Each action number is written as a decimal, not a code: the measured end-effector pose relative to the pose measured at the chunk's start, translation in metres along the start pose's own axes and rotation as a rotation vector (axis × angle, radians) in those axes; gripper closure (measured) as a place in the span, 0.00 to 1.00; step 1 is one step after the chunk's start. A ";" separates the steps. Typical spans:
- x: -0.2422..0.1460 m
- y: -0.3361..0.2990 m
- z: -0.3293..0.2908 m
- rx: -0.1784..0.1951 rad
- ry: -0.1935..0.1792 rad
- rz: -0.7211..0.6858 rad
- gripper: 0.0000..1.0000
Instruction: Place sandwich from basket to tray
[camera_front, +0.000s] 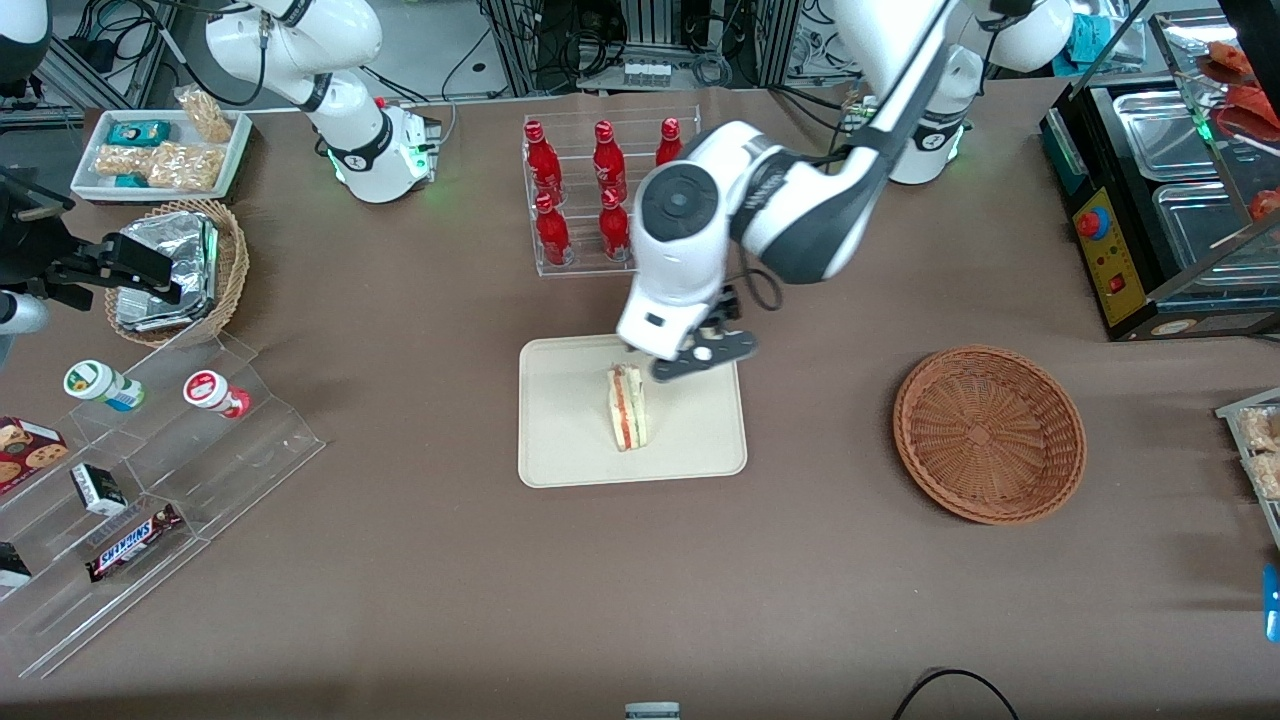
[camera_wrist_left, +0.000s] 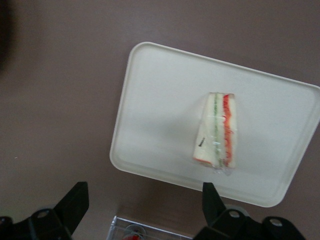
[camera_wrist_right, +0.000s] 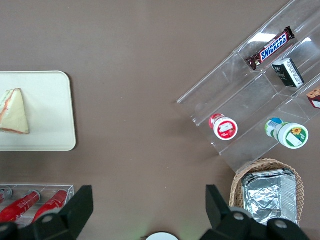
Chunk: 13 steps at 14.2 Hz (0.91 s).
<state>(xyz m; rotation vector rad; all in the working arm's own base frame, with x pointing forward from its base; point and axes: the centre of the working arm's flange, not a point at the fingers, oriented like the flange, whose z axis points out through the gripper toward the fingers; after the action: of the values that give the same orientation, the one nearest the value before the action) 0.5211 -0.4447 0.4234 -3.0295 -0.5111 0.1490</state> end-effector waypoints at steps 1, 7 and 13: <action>0.016 -0.013 -0.002 0.007 -0.007 -0.027 0.00; 0.081 -0.108 0.001 0.034 -0.051 0.025 0.00; 0.112 -0.234 -0.038 0.019 -0.081 0.149 0.00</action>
<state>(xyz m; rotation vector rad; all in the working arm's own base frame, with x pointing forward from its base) 0.5549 -0.1892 0.4700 -3.0518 -0.2874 0.2835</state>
